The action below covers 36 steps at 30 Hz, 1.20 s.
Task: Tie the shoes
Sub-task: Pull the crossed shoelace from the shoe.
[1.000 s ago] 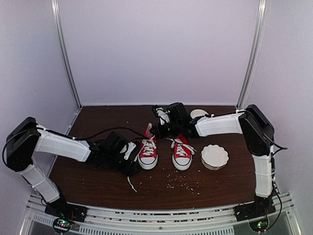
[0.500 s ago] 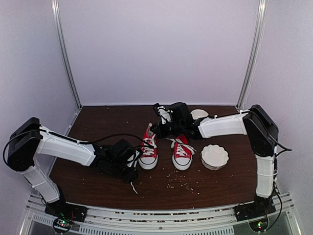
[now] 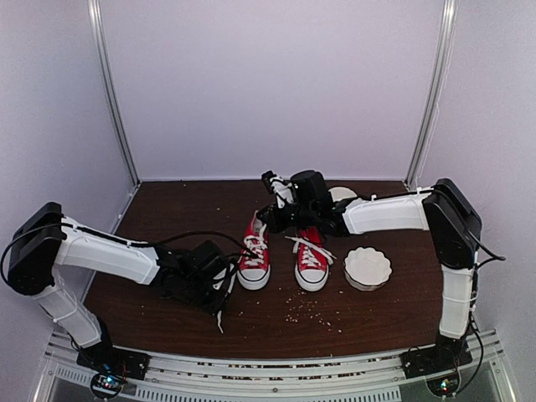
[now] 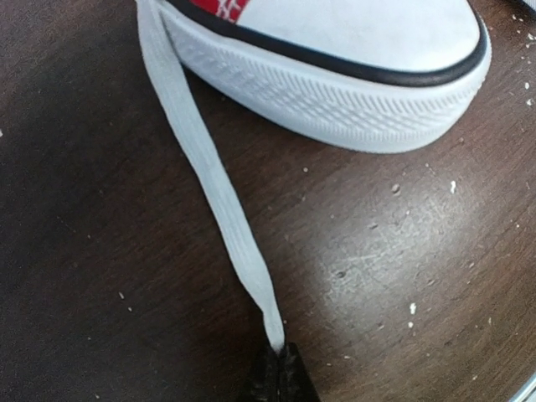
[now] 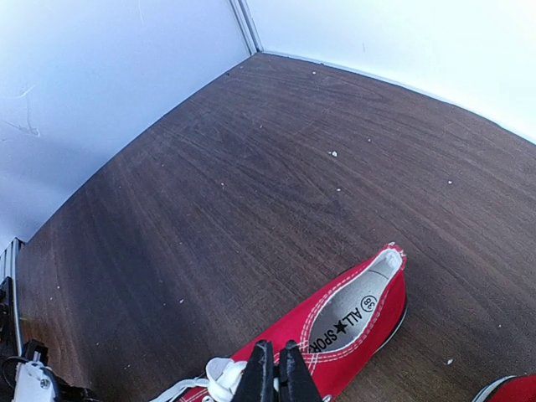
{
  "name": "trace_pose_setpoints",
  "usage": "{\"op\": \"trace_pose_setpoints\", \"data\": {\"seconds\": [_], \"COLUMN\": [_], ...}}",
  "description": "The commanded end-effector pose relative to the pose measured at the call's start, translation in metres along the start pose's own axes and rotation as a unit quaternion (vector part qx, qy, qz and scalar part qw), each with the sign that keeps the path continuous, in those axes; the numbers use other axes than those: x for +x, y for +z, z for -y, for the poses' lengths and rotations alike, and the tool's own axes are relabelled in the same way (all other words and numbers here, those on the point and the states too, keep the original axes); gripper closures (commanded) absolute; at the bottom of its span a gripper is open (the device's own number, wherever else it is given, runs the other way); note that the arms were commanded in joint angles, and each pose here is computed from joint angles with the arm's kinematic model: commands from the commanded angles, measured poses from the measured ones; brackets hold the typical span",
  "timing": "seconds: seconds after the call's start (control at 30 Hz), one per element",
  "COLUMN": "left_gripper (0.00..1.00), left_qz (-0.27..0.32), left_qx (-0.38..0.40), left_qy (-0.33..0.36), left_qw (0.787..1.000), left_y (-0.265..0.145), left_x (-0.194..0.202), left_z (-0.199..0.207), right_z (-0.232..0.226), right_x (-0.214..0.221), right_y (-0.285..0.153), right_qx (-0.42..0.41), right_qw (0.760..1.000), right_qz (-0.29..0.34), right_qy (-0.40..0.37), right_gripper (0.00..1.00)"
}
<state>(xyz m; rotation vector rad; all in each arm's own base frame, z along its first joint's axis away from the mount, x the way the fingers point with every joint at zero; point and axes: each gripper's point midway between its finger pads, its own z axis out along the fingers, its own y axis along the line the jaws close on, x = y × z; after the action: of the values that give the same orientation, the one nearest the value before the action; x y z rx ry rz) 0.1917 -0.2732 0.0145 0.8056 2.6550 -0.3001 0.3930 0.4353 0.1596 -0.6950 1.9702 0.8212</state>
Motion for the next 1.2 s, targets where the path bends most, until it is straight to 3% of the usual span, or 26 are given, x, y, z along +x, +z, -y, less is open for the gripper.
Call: {"op": "trace_pose_setpoints", "data": {"seconds": [0.0, 0.17, 0.4, 0.53, 0.7, 0.9, 1.0, 1.1, 1.17], "left_gripper": [1.00, 1.00, 1.00, 1.00, 1.00, 1.00, 1.00, 1.00, 1.00], "left_qz": [-0.015, 0.109, 0.280, 0.347, 0.389, 0.398, 0.387, 0.390, 0.398], "left_qx": [-0.103, -0.150, -0.196, -0.195, -0.142, -0.135, -0.164, -0.206, -0.220], "left_qy": [0.017, 0.025, 0.030, 0.067, 0.091, 0.075, -0.029, -0.136, -0.179], "left_qw": [0.994, 0.982, 0.939, 0.915, 0.906, 0.904, 0.907, 0.887, 0.873], "left_y": [-0.014, -0.044, -0.092, -0.117, -0.121, -0.120, -0.118, -0.121, -0.127], "left_x": [0.015, -0.044, -0.145, -0.193, -0.232, -0.239, -0.214, -0.164, -0.136], "left_z": [-0.040, -0.053, -0.075, -0.063, -0.034, -0.043, -0.122, -0.202, -0.230], "right_z": [-0.001, -0.007, -0.020, -0.017, -0.012, 0.002, 0.053, 0.120, 0.154], "right_x": [-0.015, -0.021, -0.055, -0.071, -0.075, -0.078, -0.076, -0.044, -0.012], "right_y": [-0.006, -0.002, 0.011, 0.007, 0.011, 0.001, -0.039, -0.093, -0.126], "right_qx": [0.014, -0.003, -0.021, -0.007, 0.005, 0.016, 0.067, 0.146, 0.178], "right_qw": [1.000, 0.999, 0.997, 0.995, 0.994, 0.992, 0.985, 0.972, 0.961], "right_qz": [0.021, 0.030, 0.070, 0.101, 0.113, 0.121, 0.150, 0.154, 0.152], "right_qy": [-0.018, -0.016, -0.007, 0.000, 0.011, 0.022, 0.057, 0.103, 0.143], "right_gripper": [1.00, 1.00, 1.00, 1.00, 1.00, 1.00, 1.00, 1.00, 1.00]}}
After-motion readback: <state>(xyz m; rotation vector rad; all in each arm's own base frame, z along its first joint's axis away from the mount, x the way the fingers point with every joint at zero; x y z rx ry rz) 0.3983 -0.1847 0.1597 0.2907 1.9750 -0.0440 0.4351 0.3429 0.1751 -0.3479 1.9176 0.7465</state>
